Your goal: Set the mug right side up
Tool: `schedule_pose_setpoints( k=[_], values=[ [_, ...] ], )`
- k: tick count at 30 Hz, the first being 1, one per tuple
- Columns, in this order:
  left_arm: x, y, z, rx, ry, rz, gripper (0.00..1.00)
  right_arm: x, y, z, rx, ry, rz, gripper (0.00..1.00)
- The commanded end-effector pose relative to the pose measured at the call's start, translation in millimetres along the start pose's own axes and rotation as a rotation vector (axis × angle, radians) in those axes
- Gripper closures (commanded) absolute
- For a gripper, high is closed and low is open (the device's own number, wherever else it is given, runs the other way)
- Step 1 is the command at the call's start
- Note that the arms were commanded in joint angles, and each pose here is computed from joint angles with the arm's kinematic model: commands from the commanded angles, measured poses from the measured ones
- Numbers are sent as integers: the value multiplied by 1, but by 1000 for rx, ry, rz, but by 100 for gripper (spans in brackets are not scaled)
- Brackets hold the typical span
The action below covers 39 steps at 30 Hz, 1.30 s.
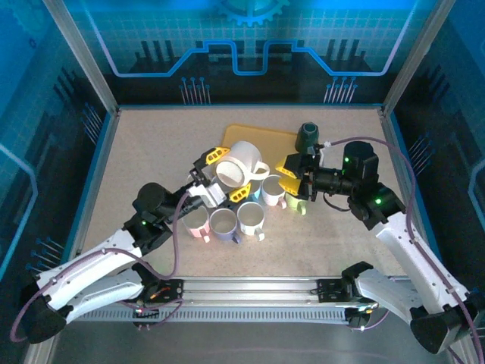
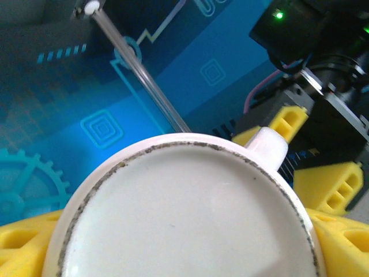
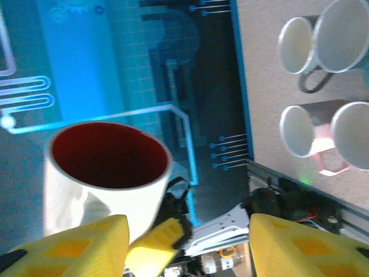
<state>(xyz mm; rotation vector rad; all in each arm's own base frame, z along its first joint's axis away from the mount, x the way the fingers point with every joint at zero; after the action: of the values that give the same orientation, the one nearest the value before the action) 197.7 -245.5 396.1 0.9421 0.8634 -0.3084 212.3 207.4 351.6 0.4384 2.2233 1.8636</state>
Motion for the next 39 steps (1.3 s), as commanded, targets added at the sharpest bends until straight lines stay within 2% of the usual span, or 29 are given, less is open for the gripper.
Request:
schedule_pose_setpoints(
  k=[1, 8, 13, 18, 23, 31, 34, 37, 39],
  values=[
    [-37, 10, -6, -58, -123, 177, 53, 7, 28, -7, -124, 10, 3, 44],
    [-41, 12, -8, -91, -133, 217, 54, 15, 47, -5, -192, 20, -26, 45],
    [-42, 17, -7, -137, -141, 238, 56, 26, 42, 4, -179, 57, -36, 41],
    [-42, 17, -4, -137, -146, 245, 57, 35, 47, 12, -205, 98, -57, 43],
    [-42, 17, -4, -137, -151, 246, 57, 42, 53, 20, -234, 129, -68, 53],
    [-37, 8, -5, -98, -139, 254, 57, 46, 61, 31, -248, 155, -76, 63],
    [-36, 4, -4, -74, -132, 249, 55, 46, 62, 36, -259, 164, -81, 74],
    [-33, 1, -4, -49, -107, 233, 45, 46, 63, 35, -274, 158, -92, 89],
    [-33, 3, -5, -51, -88, 204, 27, 44, 62, 32, -269, 137, -105, 97]
  ],
)
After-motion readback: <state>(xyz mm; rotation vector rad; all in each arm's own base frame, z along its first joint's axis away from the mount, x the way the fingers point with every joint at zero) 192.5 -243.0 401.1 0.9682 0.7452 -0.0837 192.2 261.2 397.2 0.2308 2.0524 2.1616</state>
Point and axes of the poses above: each hand's point on the last joint's axis, 136 mm out from that joint toward the fingers, its own z axis out along the fingers, its own y axis along the line the jaws close on, x = y × z, the point moved 2 cm from there along -z, back along the fingers, and after that the axes turned 2 degrees about -z, right-handed, at the moved point
